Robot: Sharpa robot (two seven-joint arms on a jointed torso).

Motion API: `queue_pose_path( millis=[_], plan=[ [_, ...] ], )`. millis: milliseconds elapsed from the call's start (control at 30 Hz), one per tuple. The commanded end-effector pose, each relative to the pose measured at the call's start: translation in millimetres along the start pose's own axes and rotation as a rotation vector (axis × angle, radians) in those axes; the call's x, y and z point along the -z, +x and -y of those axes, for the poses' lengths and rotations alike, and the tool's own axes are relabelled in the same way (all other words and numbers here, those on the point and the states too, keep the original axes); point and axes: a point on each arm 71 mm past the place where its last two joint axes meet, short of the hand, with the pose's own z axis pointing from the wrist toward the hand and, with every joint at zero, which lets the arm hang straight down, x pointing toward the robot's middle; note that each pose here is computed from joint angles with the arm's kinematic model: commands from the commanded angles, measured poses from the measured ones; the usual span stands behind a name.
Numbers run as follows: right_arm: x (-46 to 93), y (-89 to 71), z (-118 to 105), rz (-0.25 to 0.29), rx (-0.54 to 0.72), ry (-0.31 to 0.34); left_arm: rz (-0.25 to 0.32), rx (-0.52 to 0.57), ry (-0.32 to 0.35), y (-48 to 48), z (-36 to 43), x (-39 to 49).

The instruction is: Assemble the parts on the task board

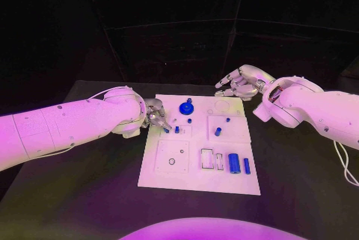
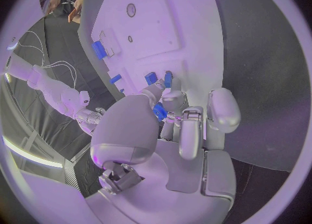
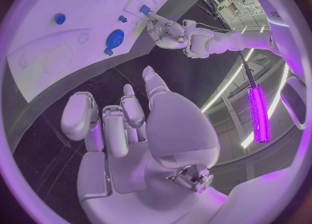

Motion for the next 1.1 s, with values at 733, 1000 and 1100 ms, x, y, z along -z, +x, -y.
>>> queue_pose_path(
  millis=[733, 1000, 1100],
  plan=[
    [-0.3, -0.6, -1.4, -0.003, 0.002, -0.008, -0.031, -0.024, -0.008, 3.2, -0.6, -2.2],
    [-0.6, -0.5, -1.5, -0.003, 0.002, -0.009, -0.029, -0.023, -0.009, 2.7, 0.2, -3.5],
    [-0.7, -0.5, -1.6, -0.003, 0.002, -0.009, -0.028, -0.023, -0.009, 2.5, 0.5, -4.0]
  ],
)
